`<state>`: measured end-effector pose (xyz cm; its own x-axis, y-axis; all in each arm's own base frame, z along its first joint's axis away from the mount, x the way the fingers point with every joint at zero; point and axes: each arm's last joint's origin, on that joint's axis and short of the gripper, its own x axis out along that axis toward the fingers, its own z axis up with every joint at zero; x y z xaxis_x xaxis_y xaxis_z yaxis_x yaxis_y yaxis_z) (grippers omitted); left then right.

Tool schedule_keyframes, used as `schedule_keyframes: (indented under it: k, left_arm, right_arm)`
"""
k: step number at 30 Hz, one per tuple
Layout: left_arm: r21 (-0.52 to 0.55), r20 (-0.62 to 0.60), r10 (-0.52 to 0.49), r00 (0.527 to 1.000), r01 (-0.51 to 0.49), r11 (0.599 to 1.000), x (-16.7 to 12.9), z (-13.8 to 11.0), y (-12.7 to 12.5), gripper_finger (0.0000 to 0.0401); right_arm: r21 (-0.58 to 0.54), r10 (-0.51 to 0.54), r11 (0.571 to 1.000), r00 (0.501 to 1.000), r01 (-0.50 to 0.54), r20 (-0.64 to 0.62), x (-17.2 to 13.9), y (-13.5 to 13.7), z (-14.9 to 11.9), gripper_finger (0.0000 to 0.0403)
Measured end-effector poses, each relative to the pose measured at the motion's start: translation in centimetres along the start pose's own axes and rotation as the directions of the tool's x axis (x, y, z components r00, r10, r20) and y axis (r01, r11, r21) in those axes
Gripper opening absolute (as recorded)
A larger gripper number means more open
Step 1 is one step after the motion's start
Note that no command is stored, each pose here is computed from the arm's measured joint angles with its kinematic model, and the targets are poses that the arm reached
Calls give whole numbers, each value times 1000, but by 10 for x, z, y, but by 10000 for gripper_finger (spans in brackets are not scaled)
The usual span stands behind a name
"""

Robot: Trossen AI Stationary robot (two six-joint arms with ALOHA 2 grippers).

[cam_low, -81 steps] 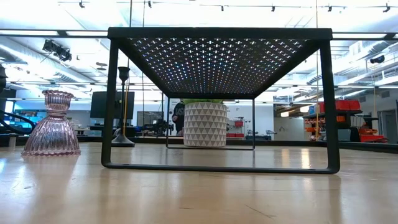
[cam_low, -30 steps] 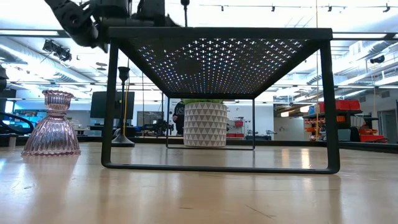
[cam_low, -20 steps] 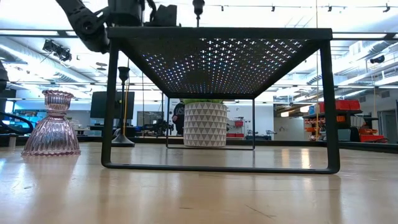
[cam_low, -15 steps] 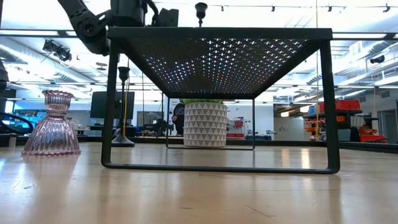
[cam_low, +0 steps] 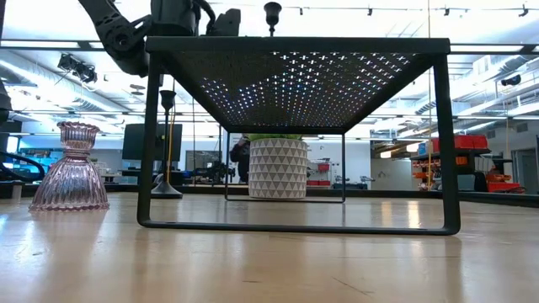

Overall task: Pick & Place candle stick holders
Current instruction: Put the black candle holder in the middle on the shelf, then align the black candle holder on the top with the black candle holder on the shelf

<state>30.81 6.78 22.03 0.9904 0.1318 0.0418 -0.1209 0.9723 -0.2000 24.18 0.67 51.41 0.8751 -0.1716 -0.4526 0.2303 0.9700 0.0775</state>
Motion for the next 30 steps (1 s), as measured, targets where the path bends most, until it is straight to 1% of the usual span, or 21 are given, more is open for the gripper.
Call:
schedule_keyframes:
  k: [5,11,14,19,23,26,30]
  left_arm:
    - [-43,-2,-8,1000,7,999,0,0,0,43]
    - [-47,0,-1,1000,1,999,0,0,0,49]
    - [-54,7,1,1000,-1,999,0,1,0,72]
    - [-76,11,2,1000,-1,997,0,1,0,128]
    - [-70,79,-23,997,28,997,0,8,-3,164]
    - [-57,129,-43,991,51,997,-1,13,-5,179]
    - [-50,162,-63,985,72,996,-5,22,-9,182]
  right_arm:
    - [-27,0,1000,1000,0,0,0,0,0,48]
    - [-36,0,999,1000,0,-1,0,0,0,48]
    - [-37,-1,999,1000,1,-5,0,0,-1,48]
    - [-50,-2,999,1000,1,-7,0,0,-1,48]
    - [-54,-2,999,1000,1,-8,0,0,-1,48]
    - [-54,-2,999,1000,1,-7,0,0,-1,48]
    - [-54,-1,999,1000,1,-7,0,0,-1,48]
